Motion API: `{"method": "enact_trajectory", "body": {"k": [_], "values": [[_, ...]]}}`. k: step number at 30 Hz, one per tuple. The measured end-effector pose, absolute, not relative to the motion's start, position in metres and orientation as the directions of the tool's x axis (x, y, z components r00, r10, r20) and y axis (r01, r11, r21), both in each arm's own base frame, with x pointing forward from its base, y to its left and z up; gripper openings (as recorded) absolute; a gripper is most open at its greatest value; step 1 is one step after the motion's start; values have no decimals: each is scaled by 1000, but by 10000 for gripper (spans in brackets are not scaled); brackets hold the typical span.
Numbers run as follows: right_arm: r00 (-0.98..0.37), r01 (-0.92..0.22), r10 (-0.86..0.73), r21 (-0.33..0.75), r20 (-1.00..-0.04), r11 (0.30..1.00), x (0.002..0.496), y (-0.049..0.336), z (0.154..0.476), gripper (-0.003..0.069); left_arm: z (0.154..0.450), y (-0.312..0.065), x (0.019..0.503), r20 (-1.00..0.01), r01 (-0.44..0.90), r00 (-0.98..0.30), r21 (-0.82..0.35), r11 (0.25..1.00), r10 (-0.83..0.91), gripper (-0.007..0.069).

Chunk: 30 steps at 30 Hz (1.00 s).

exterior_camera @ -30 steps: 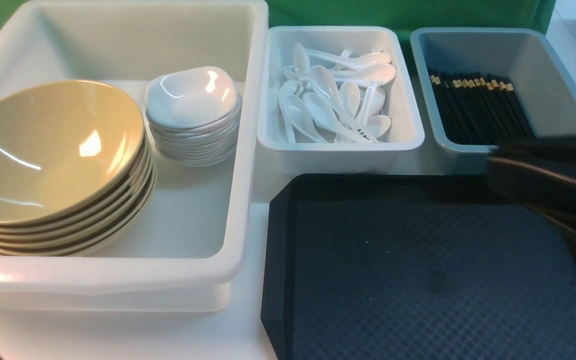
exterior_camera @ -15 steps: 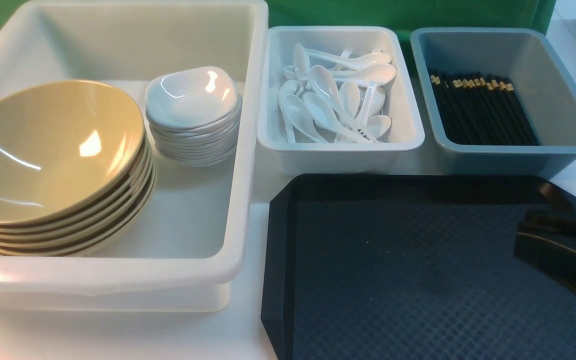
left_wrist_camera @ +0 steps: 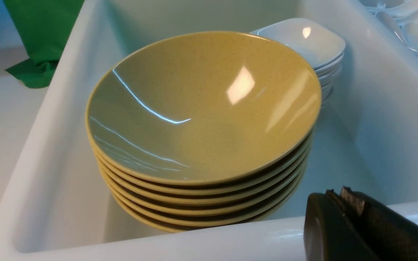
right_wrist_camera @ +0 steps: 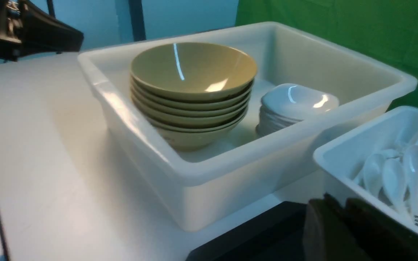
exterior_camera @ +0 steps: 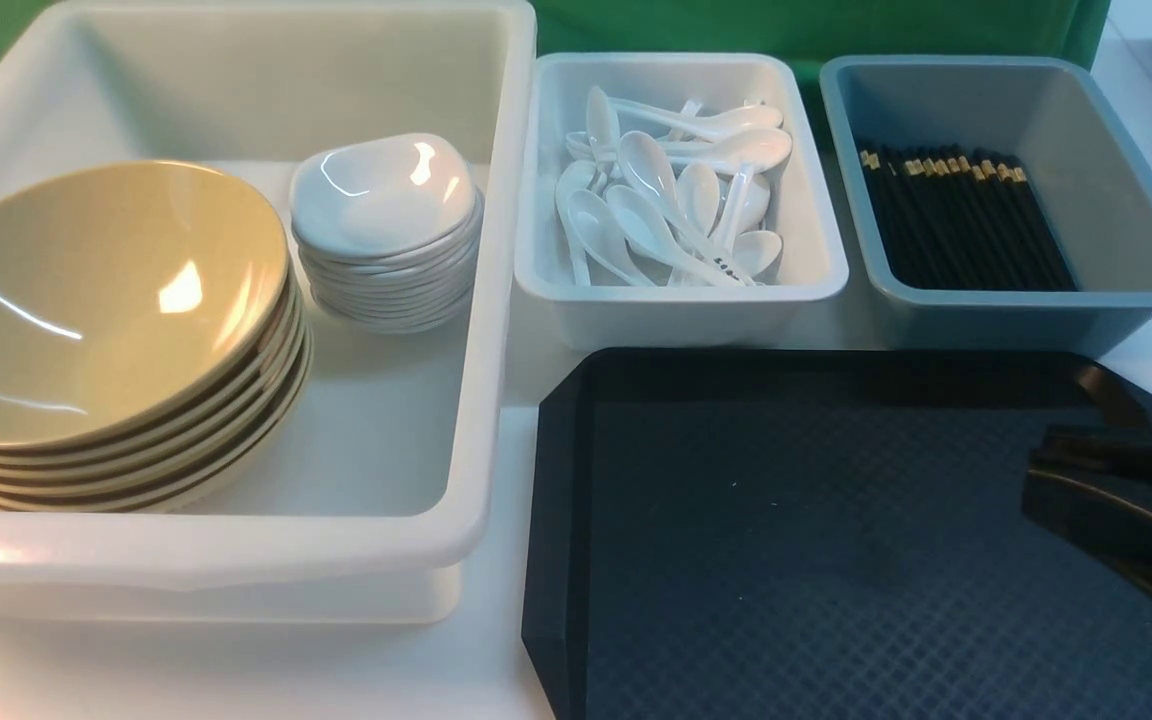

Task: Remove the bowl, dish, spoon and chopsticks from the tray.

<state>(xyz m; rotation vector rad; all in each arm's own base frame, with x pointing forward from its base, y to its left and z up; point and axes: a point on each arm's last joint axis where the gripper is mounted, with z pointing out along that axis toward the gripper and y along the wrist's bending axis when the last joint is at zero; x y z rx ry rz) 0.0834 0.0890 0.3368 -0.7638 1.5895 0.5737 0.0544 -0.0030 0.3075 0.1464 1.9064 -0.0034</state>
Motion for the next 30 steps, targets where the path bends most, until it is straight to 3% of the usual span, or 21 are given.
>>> {"method": "enact_trajectory", "body": {"k": [1,2,4,10,11,14,23,30], "values": [[-58,-746,-153,-59,-987,663,84,89,336,82,307,-3,54,-940,104,-327,70,992,100,-11],[-22,-682,-127,-78,-992,728,87,85,326,41,307,-3,54,-940,104,-327,70,992,100,-11],[6,-658,-75,-60,-997,750,90,78,310,33,307,-3,54,-940,104,-327,70,992,100,-11],[43,-391,99,75,-994,917,84,35,253,31,307,-3,54,-940,104,-327,69,992,100,-11],[50,-391,103,75,-993,917,83,35,254,31,307,-3,54,-940,104,-327,69,992,100,-11],[71,-226,52,35,-996,973,73,16,227,31,307,-3,54,-940,104,-327,69,992,100,-11],[-5,65,88,88,-996,994,57,-4,197,31,307,-3,54,-940,104,-328,69,992,100,-11],[-202,112,89,67,-975,991,54,-6,179,30,307,-3,54,-939,104,-328,69,992,100,-11]]}}
